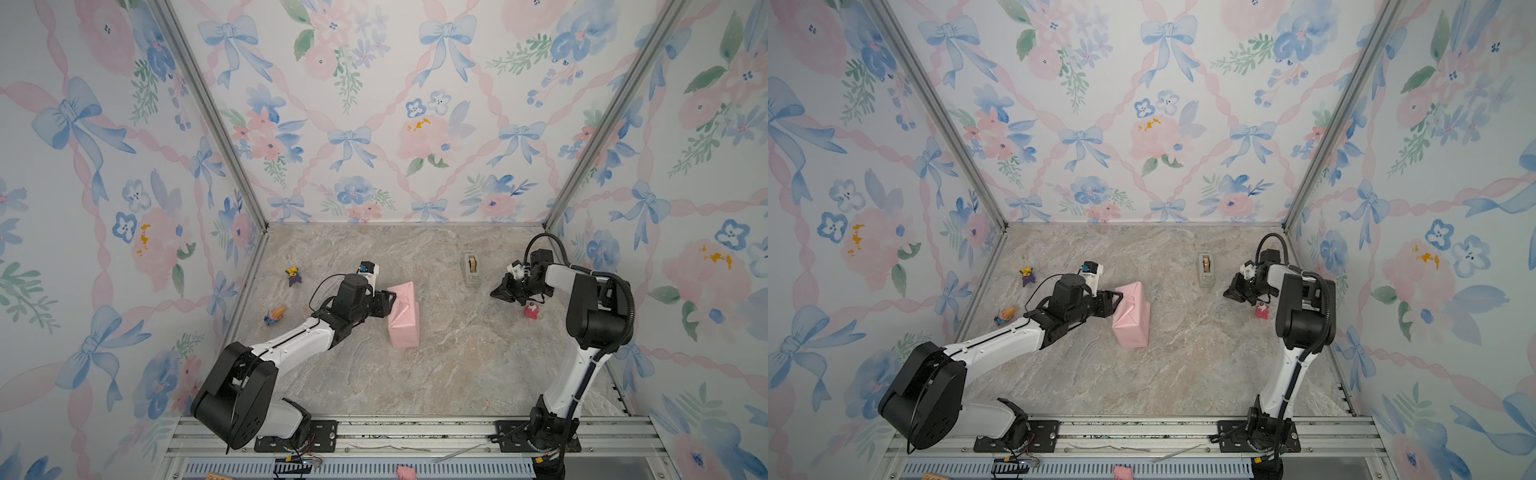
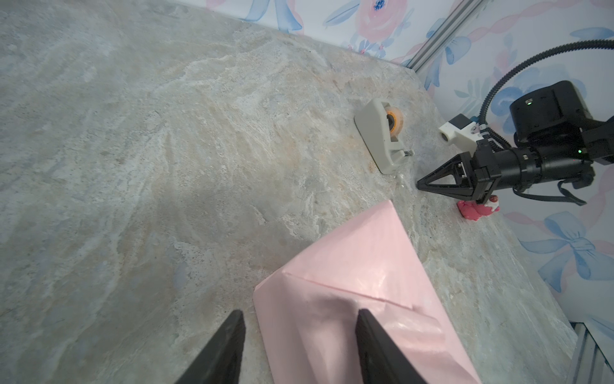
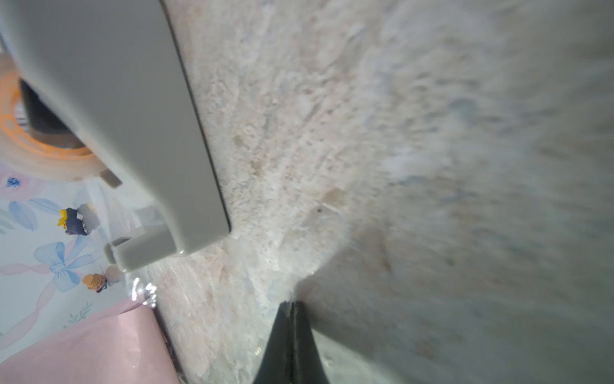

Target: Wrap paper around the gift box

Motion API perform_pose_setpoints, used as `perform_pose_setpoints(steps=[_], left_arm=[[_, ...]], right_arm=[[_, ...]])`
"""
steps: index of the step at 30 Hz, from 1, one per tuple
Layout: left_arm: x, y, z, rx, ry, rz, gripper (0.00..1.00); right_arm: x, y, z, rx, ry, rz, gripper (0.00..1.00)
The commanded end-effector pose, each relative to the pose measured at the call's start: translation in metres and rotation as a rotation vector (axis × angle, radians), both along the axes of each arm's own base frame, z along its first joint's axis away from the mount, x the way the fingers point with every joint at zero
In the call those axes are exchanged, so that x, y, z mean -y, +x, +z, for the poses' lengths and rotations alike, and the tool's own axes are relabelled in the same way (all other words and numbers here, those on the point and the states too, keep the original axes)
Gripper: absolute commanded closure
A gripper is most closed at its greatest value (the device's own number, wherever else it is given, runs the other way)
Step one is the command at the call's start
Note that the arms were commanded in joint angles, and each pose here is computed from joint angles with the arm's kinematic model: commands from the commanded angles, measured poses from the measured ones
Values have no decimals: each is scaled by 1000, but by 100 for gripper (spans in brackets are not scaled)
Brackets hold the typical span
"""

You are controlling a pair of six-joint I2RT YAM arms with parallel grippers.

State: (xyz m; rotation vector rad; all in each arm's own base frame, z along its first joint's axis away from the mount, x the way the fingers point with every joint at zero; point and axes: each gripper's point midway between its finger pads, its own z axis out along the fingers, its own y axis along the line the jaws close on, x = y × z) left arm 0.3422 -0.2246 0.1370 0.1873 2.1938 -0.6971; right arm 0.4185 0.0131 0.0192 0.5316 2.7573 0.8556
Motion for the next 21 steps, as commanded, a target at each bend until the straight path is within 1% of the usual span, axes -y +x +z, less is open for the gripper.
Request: perform_pose_setpoints(steps=[1, 4, 5, 8, 10, 11, 13, 16, 17, 19, 21], left_arm=[[-15, -13, -34, -80, 102, 14, 44], [-15, -13, -34, -79, 102, 13, 44], [-14, -13, -33, -77, 100, 12, 44], [-13, -12, -32, -75, 97, 8, 44], [-12, -12, -32, -75, 95, 5, 44], [-11, -12, -32, -76, 96, 4, 44], [-10, -12, -33, -78, 97, 0, 44], [-9, -12, -33, -79, 96, -5, 44], [-8, -13, -33, -78, 96, -7, 44], [-8, -13, -31, -74, 95, -6, 44], [-8, -13, -31, -71, 97, -9, 44]], right_arm=[[23, -32, -22, -131, -122, -25, 100], [8, -25, 4, -22, -51, 3, 100], [0, -23, 18, 26, -26, 31, 100], [-37, -24, 69, 196, 34, 175, 100], [-61, -30, 101, 271, 51, 259, 100], [-81, -36, 120, 311, 65, 334, 100], [-111, -46, 149, 377, 52, 443, 100], [-168, -67, 187, 449, 103, 625, 100], [-185, -76, 196, 461, 110, 686, 100], [-217, -94, 215, 482, 177, 788, 100], [-239, -108, 224, 487, 215, 865, 100]])
